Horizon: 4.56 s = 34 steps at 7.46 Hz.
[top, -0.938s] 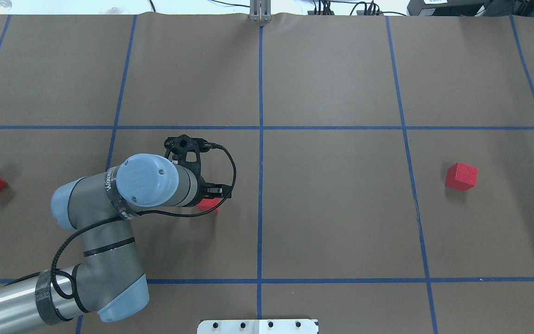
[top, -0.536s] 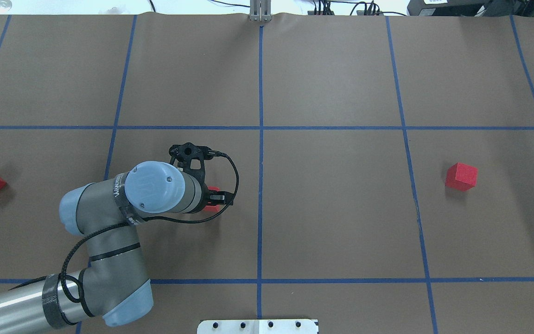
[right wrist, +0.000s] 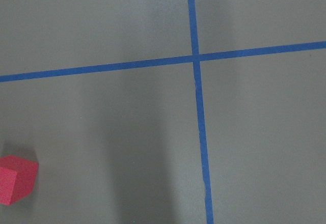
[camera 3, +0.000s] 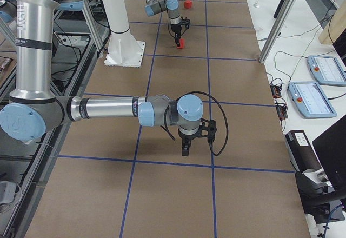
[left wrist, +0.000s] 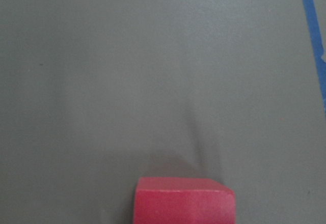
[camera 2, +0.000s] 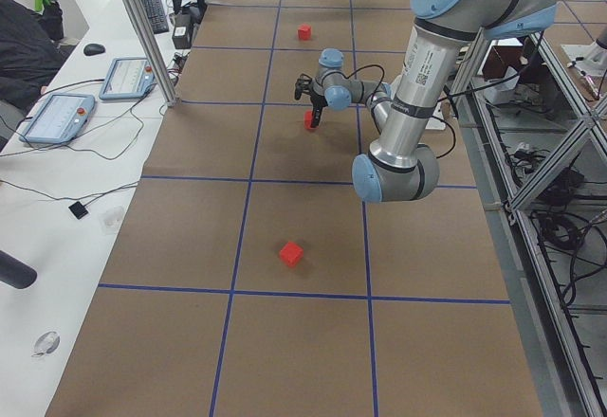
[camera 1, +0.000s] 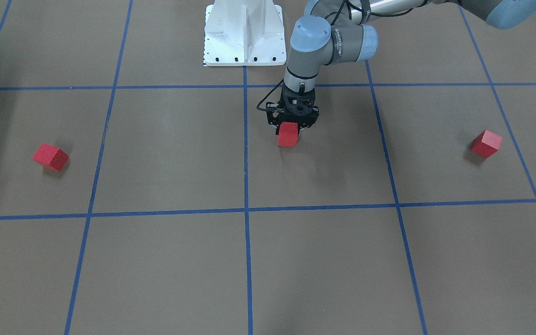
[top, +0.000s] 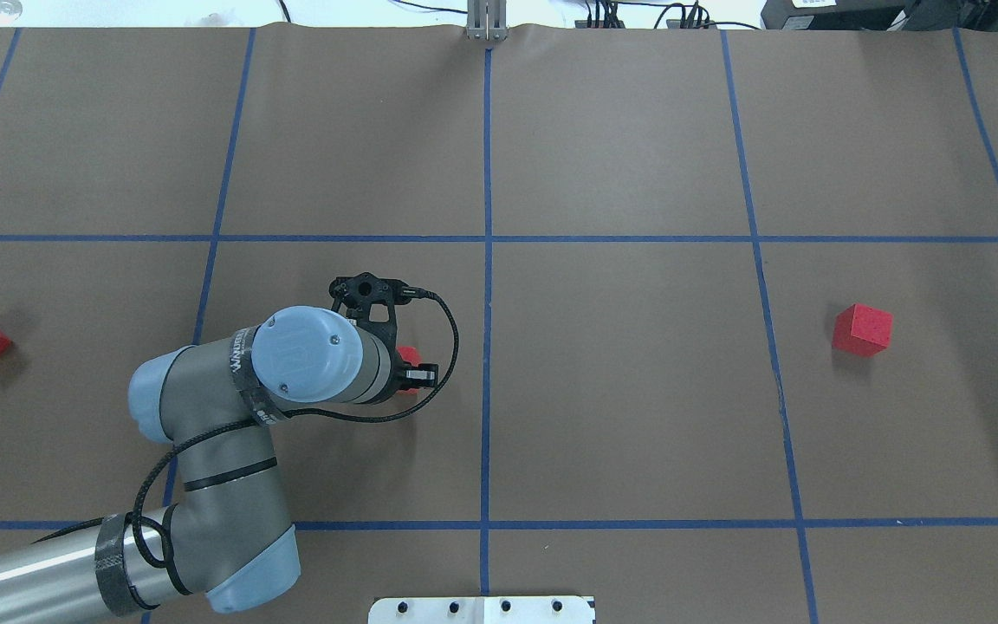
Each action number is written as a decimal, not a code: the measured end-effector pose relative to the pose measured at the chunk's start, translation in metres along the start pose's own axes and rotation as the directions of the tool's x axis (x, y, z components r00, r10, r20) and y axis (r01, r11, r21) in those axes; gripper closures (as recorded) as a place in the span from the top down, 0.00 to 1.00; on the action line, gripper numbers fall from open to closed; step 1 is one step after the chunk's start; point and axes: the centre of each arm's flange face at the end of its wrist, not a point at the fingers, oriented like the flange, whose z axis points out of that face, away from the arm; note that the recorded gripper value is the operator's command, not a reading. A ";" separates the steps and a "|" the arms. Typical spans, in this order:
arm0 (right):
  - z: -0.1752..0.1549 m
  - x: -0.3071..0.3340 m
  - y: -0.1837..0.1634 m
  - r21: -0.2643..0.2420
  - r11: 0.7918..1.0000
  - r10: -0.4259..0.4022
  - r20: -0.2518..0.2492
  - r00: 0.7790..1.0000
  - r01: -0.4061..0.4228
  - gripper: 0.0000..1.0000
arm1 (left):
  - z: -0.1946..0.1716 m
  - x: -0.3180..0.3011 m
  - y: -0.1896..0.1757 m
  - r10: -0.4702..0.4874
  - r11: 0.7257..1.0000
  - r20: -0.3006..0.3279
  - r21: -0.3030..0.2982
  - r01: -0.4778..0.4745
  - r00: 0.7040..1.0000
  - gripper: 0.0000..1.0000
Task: Form red blocks into L shape at center
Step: 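Lower the left gripper and close it on the red cube, then carry the red cube to the table center and set it down, then open the left gripper and lift away while the right arm moves in, then reach the right gripper down and grasp the far-side red cube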
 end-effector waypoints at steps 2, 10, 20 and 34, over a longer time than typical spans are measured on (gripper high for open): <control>-0.001 -0.002 -0.003 0.003 1.000 -0.004 0.000 1.000 0.004 0.99 | -0.024 0.004 -0.028 -0.022 0.999 -0.033 0.030 0.023 0.999 0.00; -0.002 -0.004 -0.004 0.005 1.000 -0.006 0.001 1.000 0.006 0.99 | 0.013 0.115 -0.148 -0.091 0.994 0.063 0.065 0.086 0.994 0.00; -0.003 -0.004 -0.004 0.006 1.000 -0.006 0.001 1.000 0.006 0.99 | 0.038 0.116 -0.133 -0.069 0.997 0.100 0.031 0.066 0.993 1.00; 0.072 -0.221 0.014 0.050 0.933 -0.358 0.037 0.933 0.356 0.99 | -0.179 -0.120 -0.192 -0.042 0.997 0.005 0.058 0.042 0.999 0.99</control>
